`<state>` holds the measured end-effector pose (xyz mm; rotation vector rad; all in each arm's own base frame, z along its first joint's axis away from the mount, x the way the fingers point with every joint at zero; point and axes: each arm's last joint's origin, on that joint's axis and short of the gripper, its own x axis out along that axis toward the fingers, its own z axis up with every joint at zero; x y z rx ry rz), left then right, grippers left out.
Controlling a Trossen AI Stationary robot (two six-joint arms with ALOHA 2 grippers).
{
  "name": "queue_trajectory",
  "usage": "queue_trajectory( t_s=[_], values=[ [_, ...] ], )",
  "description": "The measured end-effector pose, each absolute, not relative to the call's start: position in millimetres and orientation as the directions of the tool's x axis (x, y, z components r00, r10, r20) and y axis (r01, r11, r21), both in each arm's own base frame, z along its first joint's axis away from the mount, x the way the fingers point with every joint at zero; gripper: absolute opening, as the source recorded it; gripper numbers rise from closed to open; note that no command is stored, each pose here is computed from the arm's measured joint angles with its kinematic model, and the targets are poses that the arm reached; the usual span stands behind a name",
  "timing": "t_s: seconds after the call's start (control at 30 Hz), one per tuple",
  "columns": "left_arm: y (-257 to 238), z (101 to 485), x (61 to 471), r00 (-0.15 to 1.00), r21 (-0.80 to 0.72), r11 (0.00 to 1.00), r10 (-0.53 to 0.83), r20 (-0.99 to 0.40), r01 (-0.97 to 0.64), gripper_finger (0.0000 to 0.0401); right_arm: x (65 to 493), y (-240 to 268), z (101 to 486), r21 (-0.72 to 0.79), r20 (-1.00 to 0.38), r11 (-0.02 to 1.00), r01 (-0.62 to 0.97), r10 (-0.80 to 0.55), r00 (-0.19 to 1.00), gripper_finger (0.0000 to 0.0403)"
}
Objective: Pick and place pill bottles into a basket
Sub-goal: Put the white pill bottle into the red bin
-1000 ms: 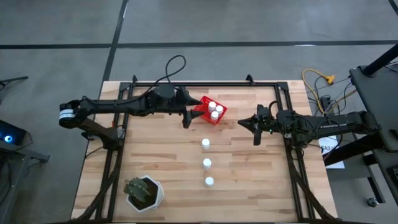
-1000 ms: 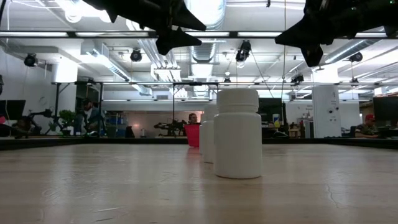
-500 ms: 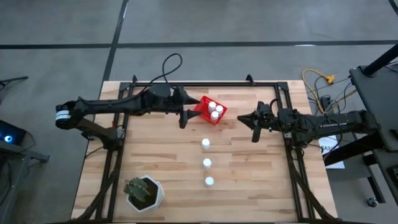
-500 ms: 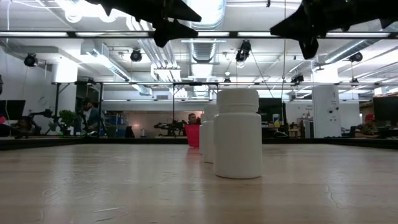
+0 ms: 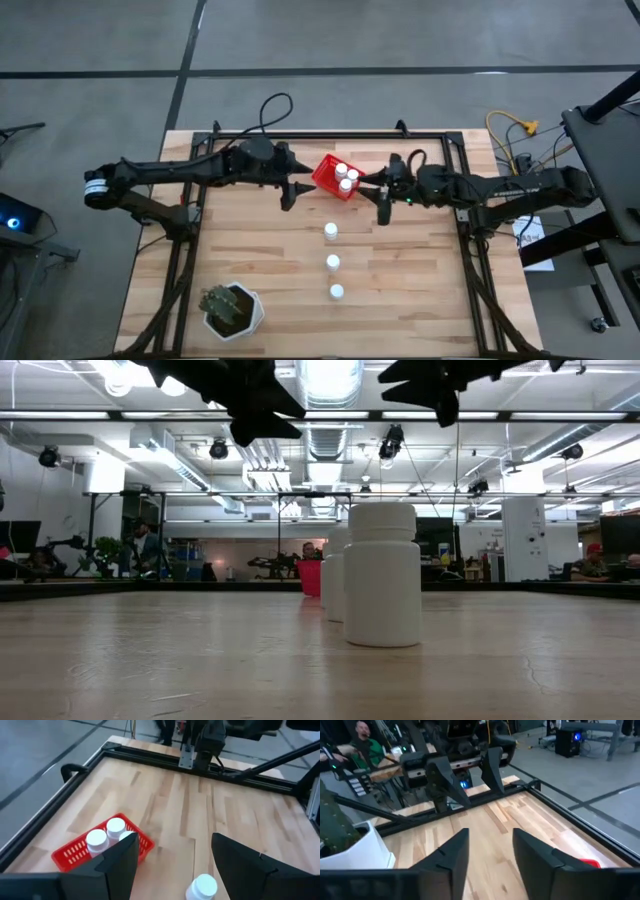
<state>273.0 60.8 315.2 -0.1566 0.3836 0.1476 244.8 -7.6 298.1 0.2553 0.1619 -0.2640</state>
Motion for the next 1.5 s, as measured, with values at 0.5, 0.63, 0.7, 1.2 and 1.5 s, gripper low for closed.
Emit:
queue_trajectory(
  t_s=[0.5,0.63,0.7,1.2,1.5],
  values=[
    [61.1,302.5,283.5,0.905,-0.206,0.969,0.040,-0.423,-0.139,0.0232,282.1,-8.6,312.4,0.136,-0.466,0.935,0.327,-0.231,0.854,0.0181],
    [61.5,299.8,287.7,0.904,-0.211,0.969,0.027,-0.426,-0.129,0.0232,286.1,-9.2,311.0,0.128,-0.508,0.929,0.346,-0.238,0.828,0.0178],
    [61.8,299.9,289.0,0.906,-0.211,0.969,0.028,-0.423,-0.129,0.0232,287.4,-9.6,310.4,0.131,-0.519,0.925,0.356,-0.242,0.820,0.0181],
    [62.4,305.0,290.6,0.926,-0.231,0.965,0.033,-0.375,-0.128,0.0232,293.4,-9.4,328.3,0.094,-0.486,0.943,0.320,-0.237,0.841,0.0185],
    [60.8,304.8,290.4,0.926,-0.276,0.957,-0.021,-0.376,-0.091,0.0233,292.4,-8.1,326.5,0.235,-0.513,0.919,0.315,-0.158,0.844,0.0211]
  ],
)
